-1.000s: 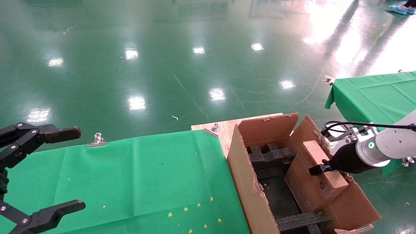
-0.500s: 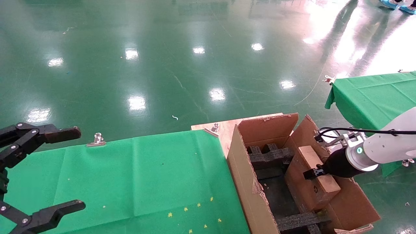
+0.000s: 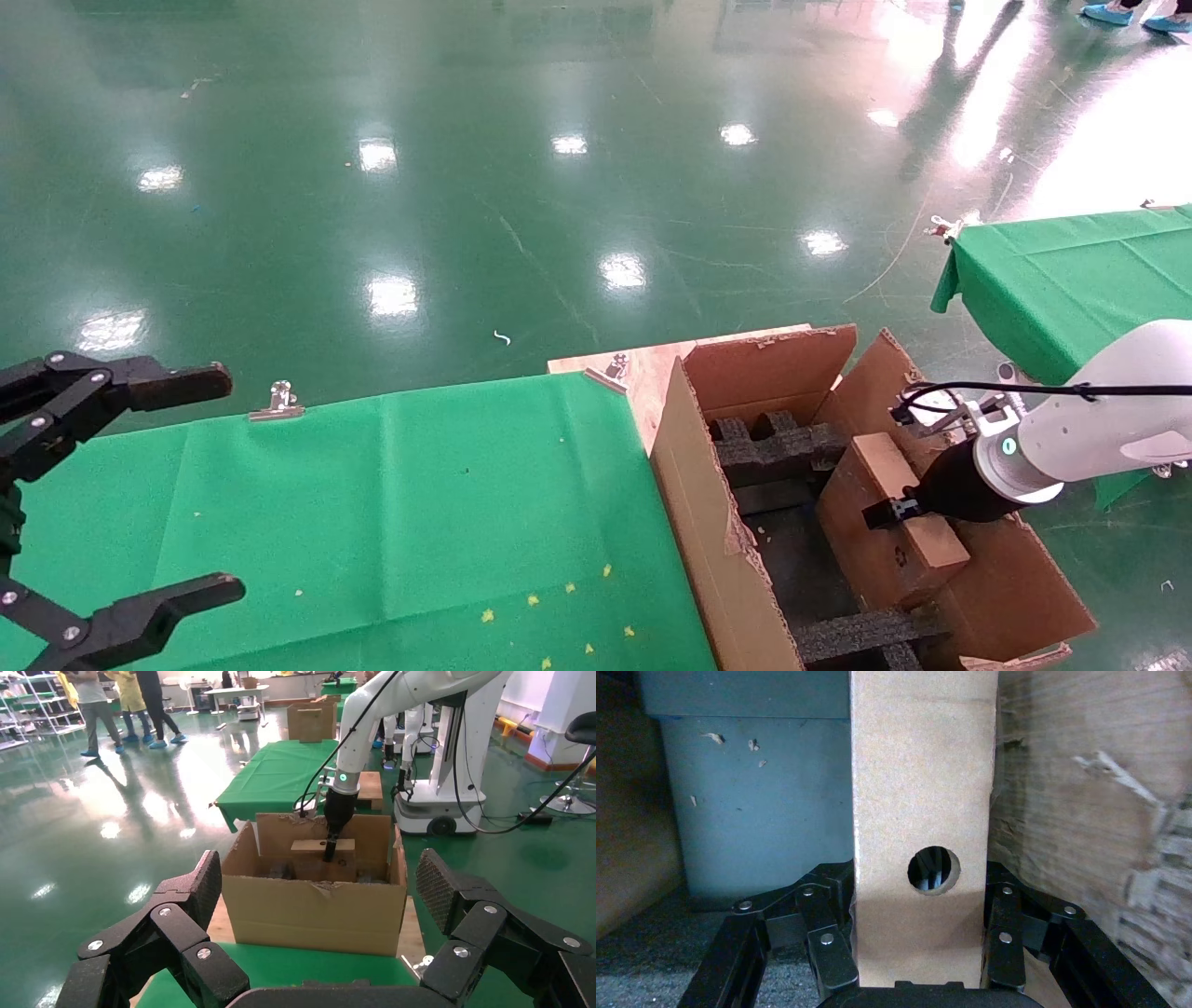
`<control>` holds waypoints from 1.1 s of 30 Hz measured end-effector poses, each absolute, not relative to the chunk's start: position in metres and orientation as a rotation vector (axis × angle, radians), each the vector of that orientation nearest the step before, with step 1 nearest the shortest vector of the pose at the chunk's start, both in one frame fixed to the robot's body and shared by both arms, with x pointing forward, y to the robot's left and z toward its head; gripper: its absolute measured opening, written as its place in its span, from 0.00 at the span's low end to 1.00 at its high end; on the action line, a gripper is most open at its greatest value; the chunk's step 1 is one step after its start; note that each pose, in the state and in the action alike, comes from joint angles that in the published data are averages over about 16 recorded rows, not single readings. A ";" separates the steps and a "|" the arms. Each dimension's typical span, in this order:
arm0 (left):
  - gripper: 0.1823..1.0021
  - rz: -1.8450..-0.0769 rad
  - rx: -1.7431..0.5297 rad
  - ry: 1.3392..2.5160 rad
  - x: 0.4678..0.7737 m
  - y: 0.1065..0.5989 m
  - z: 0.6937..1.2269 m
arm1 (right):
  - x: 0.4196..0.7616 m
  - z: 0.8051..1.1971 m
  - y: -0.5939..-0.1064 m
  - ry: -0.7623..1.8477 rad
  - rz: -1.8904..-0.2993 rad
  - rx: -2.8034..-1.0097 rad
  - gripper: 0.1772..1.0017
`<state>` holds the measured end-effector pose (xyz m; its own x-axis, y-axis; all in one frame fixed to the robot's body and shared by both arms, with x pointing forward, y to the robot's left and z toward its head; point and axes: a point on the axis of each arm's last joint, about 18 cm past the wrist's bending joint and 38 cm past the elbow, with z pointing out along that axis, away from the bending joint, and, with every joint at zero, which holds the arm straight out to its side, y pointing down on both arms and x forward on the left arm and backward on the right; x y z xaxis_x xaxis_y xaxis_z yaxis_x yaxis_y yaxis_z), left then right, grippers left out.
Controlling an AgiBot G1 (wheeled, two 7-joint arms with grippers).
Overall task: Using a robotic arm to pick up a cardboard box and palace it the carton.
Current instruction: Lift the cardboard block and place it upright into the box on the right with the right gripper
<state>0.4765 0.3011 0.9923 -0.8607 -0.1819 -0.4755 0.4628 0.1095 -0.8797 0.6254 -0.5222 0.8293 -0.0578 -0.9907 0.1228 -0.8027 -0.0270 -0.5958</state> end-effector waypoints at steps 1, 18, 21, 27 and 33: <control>1.00 -1.802 0.273 1.921 0.476 0.301 0.992 | 0.626 0.827 -0.522 1.916 -0.762 -1.884 0.25; 1.00 -1.802 0.272 1.921 0.477 0.301 0.992 | 0.633 0.805 -0.518 1.957 -0.724 -1.885 0.24; 1.00 -1.802 0.272 1.921 0.477 0.301 0.992 | 0.634 0.804 -0.518 1.960 -0.723 -1.884 0.24; 1.00 -1.802 0.272 1.921 0.477 0.301 0.992 | 0.634 0.803 -0.518 1.961 -0.721 -1.883 0.25; 1.00 -1.802 0.272 1.921 0.477 0.301 0.992 | 0.634 0.806 -0.518 1.956 -0.723 -1.881 0.29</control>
<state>0.4766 0.3012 0.9923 -0.8607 -0.1825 -0.4752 0.4626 0.1094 -0.8798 0.6341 -0.5181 0.8061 -0.0728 -0.9915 0.1077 -0.8230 -0.0013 -0.5681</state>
